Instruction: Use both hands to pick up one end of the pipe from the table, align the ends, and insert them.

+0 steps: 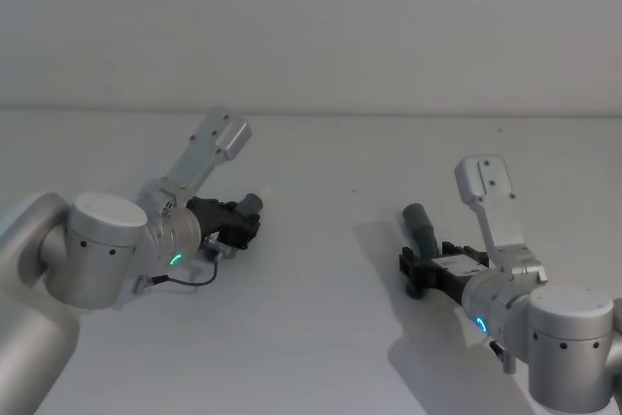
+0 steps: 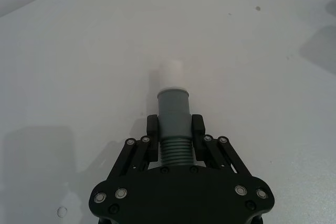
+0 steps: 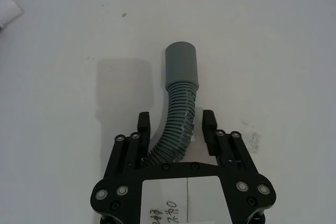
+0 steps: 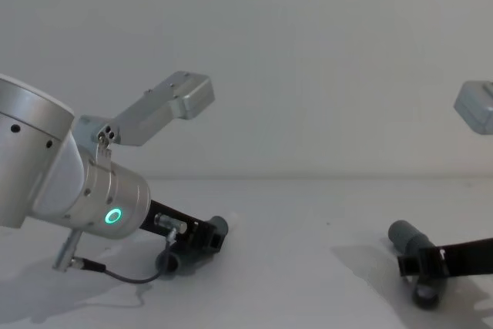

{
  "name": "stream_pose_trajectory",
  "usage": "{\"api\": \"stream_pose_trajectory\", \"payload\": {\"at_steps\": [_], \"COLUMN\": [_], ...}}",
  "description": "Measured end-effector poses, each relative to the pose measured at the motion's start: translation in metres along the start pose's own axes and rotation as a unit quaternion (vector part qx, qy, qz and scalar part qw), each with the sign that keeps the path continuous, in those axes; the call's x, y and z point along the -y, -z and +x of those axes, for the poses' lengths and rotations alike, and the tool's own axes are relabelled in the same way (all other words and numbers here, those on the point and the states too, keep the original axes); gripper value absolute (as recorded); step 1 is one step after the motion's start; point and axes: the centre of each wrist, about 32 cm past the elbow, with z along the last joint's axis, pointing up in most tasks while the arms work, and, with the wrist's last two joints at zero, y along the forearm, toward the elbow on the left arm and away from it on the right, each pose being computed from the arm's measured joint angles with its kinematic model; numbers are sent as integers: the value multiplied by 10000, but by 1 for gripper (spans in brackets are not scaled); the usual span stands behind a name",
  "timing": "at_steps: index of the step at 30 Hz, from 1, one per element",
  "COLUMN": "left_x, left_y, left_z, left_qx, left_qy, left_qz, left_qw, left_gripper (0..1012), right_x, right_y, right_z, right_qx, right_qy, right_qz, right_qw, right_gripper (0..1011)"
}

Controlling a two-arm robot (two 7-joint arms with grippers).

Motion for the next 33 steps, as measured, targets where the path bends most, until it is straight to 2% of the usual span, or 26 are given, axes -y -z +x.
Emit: {"api": "stream_pose_trajectory", "payload": {"at_steps": [3, 4, 7, 8, 12, 33], "left_x": [0, 0, 0, 0, 0, 0], "left_y": [0, 0, 0, 0, 0, 0], "left_z": [0, 0, 0, 0, 0, 0], "left_qx": [0, 0, 0, 0, 0, 0], "left_qy": [0, 0, 0, 0, 0, 0], "left_qz": [0, 0, 0, 0, 0, 0], "left_qw": [10000, 10000, 10000, 10000, 10000, 10000], "left_gripper": [358, 358, 359, 358, 359, 358], "right_x": [0, -1, -1, -2, -2, -3], "right_y": [-1, -1, -2, -2, -3, 0], "right_z": [1, 1, 2, 2, 4, 6], "right_qx": [-2, -3, -5, -6, -8, -9], "right_qy": [-1, -1, -2, -2, -3, 1], "right_qz": [-1, -1, -2, -3, -3, -11], "right_qw": [10000, 10000, 10000, 10000, 10000, 10000], "right_gripper": [538, 472, 370, 370, 265, 265]}}
